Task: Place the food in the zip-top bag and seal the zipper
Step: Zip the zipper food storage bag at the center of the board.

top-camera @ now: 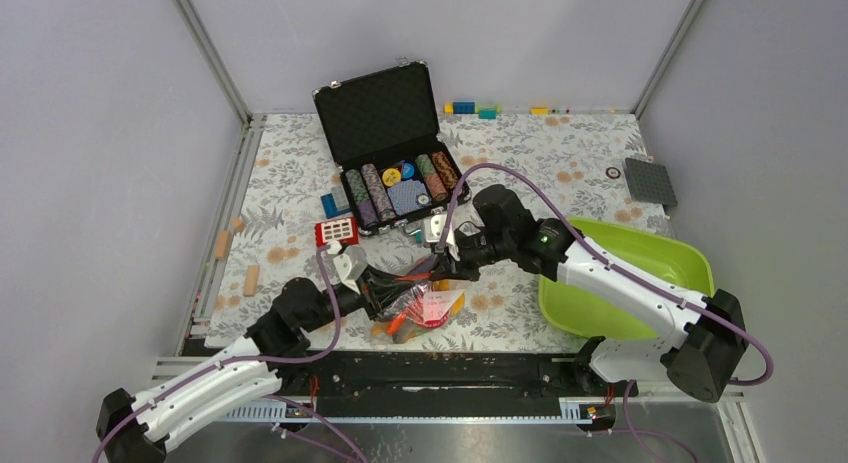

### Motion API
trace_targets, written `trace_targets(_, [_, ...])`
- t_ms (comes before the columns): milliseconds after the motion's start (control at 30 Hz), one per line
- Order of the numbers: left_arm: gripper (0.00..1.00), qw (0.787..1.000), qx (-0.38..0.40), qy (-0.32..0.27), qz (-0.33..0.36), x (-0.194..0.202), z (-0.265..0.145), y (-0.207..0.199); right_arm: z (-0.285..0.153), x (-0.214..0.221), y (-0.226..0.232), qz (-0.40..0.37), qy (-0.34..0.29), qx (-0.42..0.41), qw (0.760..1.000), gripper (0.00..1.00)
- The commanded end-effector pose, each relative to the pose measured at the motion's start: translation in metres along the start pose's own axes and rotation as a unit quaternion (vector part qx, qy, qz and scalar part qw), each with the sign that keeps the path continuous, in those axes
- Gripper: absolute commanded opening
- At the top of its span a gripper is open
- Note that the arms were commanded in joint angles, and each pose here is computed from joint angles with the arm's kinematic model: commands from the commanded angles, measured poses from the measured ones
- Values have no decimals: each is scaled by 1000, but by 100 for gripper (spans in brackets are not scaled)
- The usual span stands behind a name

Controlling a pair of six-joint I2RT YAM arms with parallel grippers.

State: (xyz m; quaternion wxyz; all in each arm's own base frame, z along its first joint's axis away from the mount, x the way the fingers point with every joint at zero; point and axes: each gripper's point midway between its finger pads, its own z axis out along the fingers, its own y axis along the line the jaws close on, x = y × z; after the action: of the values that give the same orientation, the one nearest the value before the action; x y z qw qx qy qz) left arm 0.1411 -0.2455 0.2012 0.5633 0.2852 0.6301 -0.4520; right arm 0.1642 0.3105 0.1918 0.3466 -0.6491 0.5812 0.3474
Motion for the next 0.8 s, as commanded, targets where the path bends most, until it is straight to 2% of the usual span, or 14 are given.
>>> trace_targets(0, [0,996,-88,2,12,8,-11,36,-95,156,-2,149,327,117,926,6])
trace_targets(133, [0,996,-87,4,13,9,-12,36,-101,166,-1,158,358,119,913,5])
trace_targets(300, [0,996,-85,7,13,11,-13,35,-119,181,0,180,414,139,882,2])
trace_targets(433, [0,996,-87,10,12,12,-12,36,-127,187,0,182,431,153,870,0])
trace_targets(567, [0,996,-88,16,11,15,-12,37,-143,201,-1,204,471,179,839,0])
trace_targets(700, [0,996,-89,18,11,17,-12,37,-142,198,-6,198,457,187,846,0])
trace_targets(767, [0,996,-92,18,13,16,-13,38,-151,201,-8,197,468,211,835,0])
